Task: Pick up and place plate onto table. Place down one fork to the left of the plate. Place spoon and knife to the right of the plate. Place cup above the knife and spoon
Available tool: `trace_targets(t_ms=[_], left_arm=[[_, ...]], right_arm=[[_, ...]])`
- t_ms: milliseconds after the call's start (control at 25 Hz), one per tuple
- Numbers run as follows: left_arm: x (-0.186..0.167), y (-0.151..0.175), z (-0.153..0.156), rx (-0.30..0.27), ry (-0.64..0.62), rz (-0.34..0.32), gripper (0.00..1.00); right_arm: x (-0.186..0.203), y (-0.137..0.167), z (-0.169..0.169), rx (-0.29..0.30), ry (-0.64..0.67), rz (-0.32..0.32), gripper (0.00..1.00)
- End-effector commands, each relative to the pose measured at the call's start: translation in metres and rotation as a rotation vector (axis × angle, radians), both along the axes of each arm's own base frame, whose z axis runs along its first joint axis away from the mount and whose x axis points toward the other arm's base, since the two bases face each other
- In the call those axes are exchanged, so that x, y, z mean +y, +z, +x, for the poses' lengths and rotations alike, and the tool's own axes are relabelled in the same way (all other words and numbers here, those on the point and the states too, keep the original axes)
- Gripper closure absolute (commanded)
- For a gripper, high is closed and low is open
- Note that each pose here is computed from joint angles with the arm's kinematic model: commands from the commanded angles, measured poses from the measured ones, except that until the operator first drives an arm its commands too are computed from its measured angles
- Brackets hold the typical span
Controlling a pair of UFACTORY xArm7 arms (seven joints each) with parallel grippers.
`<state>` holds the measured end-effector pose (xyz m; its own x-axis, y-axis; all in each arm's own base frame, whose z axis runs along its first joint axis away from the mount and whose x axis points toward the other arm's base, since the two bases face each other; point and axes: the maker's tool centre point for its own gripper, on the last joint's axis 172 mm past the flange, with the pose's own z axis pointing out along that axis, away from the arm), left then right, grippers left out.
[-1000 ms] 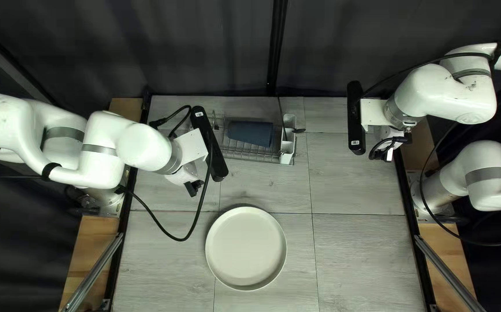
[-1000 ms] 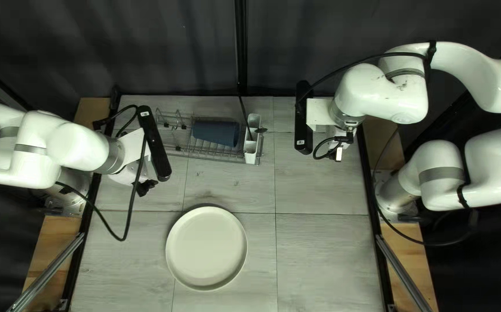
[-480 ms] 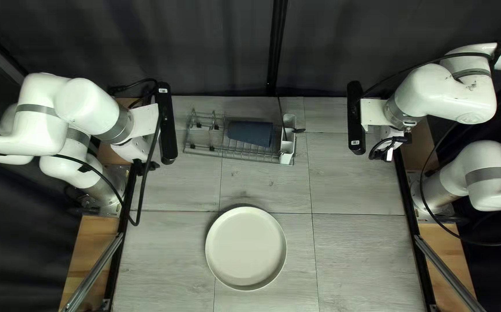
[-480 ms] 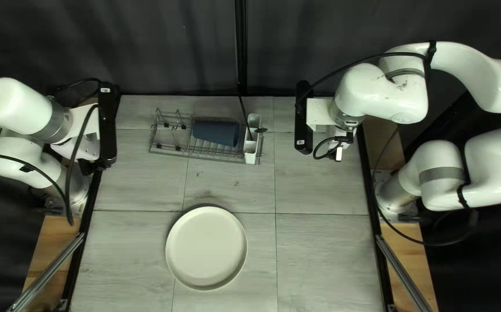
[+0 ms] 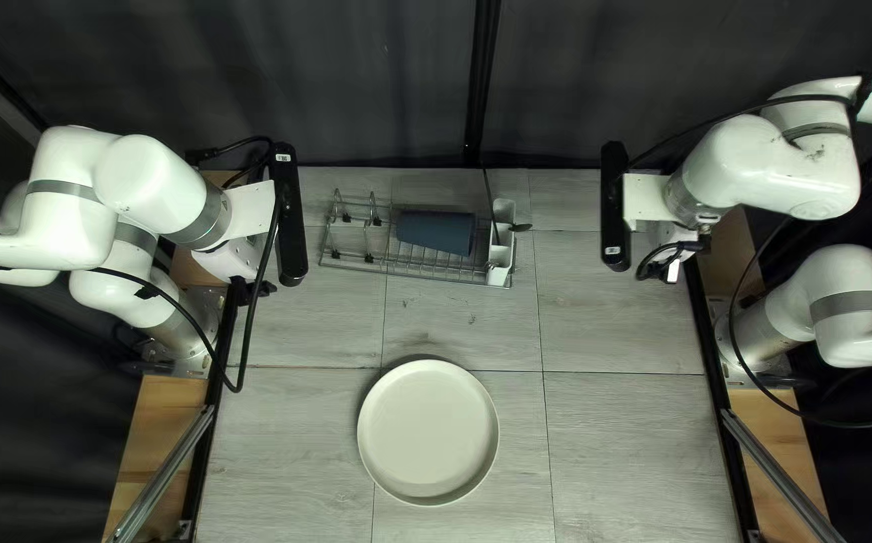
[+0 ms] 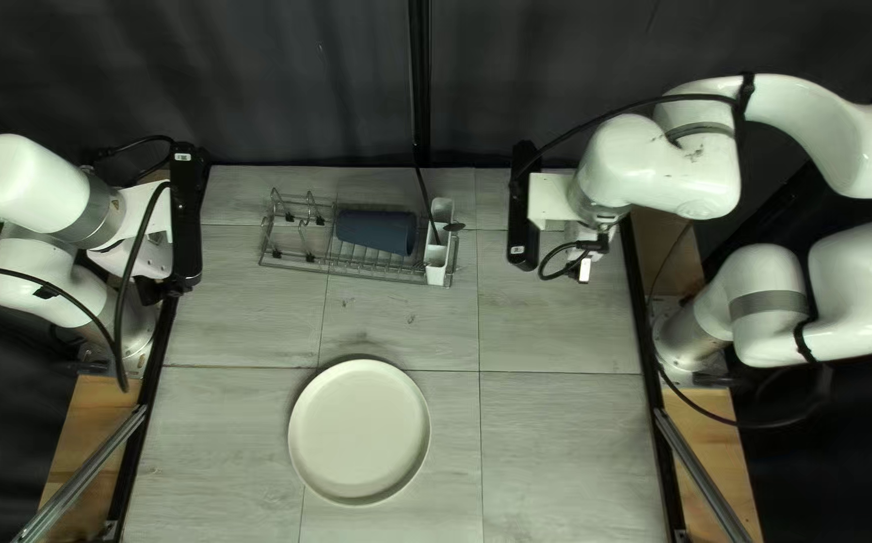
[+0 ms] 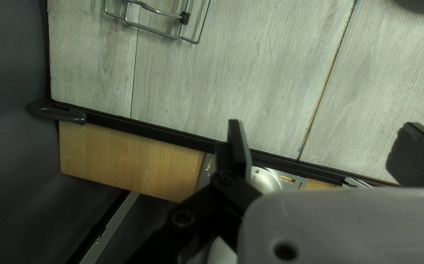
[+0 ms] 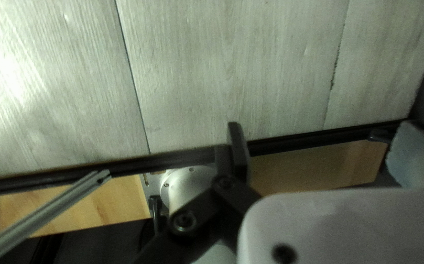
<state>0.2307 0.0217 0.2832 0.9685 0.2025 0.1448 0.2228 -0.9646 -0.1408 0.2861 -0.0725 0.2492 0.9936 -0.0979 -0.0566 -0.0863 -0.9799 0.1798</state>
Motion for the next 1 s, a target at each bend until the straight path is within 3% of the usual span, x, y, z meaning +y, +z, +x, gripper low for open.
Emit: trace_targets(t_ms=[40, 200, 360, 680, 960, 1000], left_arm=[[0.0, 0.0, 0.0, 0.0, 0.0, 0.0, 0.0], [0.0, 0.0, 0.0, 0.0, 0.0, 0.0, 0.0], [0.0, 0.0, 0.0, 0.0, 0.0, 0.0, 0.0], [0.0, 0.0, 0.0, 0.0, 0.0, 0.0, 0.0], [0.0, 0.0, 0.0, 0.0, 0.0, 0.0, 0.0], [0.0, 0.0, 0.0, 0.0, 0.0, 0.0, 0.0]], right_arm=[[-0.007, -0.004, 0.03, -0.001, -0.011, -0.054, 0.0], [-0.032, -0.023, 0.067, -0.085, 0.022, -0.116, 0.0], [-0.054, -0.042, 0.098, -0.157, 0.072, -0.137, 0.0], [-0.072, -0.085, 0.139, -0.221, 0.151, -0.13, 0.0], [-0.089, -0.112, 0.151, -0.252, 0.161, -0.1, 0.0], [-0.09, -0.114, 0.151, -0.255, 0.16, -0.096, 0.29]])
